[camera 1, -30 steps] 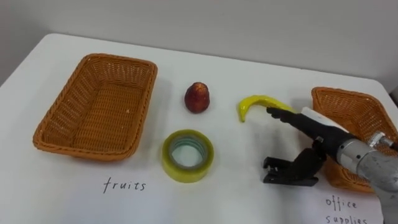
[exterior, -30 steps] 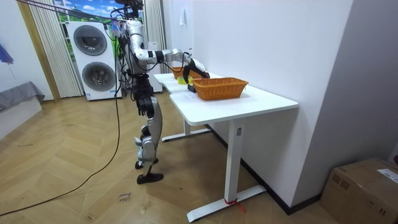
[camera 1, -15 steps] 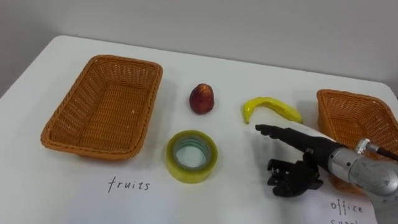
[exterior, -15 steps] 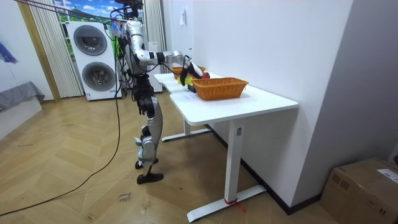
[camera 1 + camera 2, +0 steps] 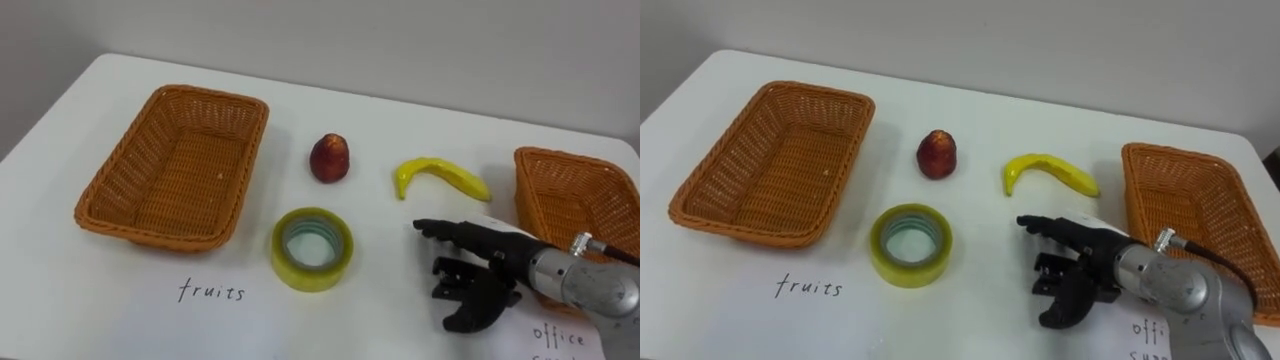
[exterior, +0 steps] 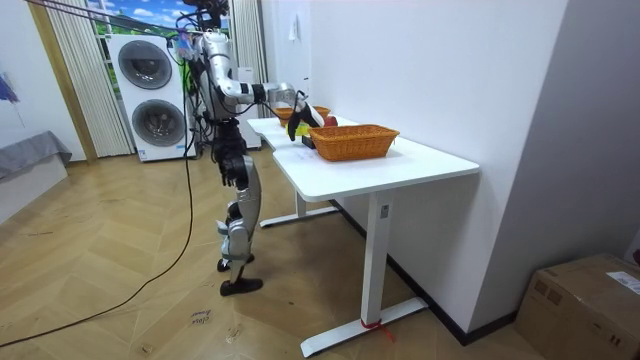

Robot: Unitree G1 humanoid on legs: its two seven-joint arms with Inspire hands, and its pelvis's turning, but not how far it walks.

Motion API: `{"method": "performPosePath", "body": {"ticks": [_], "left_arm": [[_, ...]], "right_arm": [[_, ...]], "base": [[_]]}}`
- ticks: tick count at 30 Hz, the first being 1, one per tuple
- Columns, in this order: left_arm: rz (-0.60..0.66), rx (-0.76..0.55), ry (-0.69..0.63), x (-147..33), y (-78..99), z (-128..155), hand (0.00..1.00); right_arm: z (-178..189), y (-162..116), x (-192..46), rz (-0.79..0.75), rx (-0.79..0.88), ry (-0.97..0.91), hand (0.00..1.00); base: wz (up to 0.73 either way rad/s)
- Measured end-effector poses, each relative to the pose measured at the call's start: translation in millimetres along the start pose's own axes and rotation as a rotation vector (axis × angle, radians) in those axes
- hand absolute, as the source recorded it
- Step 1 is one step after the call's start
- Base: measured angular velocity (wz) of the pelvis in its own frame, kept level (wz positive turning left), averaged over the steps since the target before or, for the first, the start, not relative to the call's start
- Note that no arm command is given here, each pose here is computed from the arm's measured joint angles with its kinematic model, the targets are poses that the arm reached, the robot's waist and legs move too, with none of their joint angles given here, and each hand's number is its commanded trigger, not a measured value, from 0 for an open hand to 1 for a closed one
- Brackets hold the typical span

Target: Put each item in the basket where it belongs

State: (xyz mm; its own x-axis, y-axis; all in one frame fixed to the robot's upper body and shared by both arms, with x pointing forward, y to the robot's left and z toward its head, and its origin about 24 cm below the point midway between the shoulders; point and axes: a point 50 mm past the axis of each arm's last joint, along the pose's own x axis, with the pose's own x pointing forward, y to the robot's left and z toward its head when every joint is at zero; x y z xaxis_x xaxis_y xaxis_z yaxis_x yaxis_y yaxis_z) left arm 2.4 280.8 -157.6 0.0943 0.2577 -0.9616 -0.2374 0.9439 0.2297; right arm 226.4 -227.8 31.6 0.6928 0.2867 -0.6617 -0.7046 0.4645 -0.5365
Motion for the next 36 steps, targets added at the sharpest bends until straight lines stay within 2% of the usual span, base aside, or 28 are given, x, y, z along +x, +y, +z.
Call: {"method": "performPosePath", "body": {"ticks": [9, 36], "left_arm": [[-0.013, -0.001, -0.048, 1.3, -4.6, 19, 0.00], [-0.008, -0.024, -0.017, 1.3, -3.7, 11, 0.00]], "right_arm": [[2, 4, 3, -0.001, -0.093, 0.043, 0.00], [1, 0, -1, -0.035, -0.122, 0.099, 0.00]], "base": [[0.00], [-0.02]]}}
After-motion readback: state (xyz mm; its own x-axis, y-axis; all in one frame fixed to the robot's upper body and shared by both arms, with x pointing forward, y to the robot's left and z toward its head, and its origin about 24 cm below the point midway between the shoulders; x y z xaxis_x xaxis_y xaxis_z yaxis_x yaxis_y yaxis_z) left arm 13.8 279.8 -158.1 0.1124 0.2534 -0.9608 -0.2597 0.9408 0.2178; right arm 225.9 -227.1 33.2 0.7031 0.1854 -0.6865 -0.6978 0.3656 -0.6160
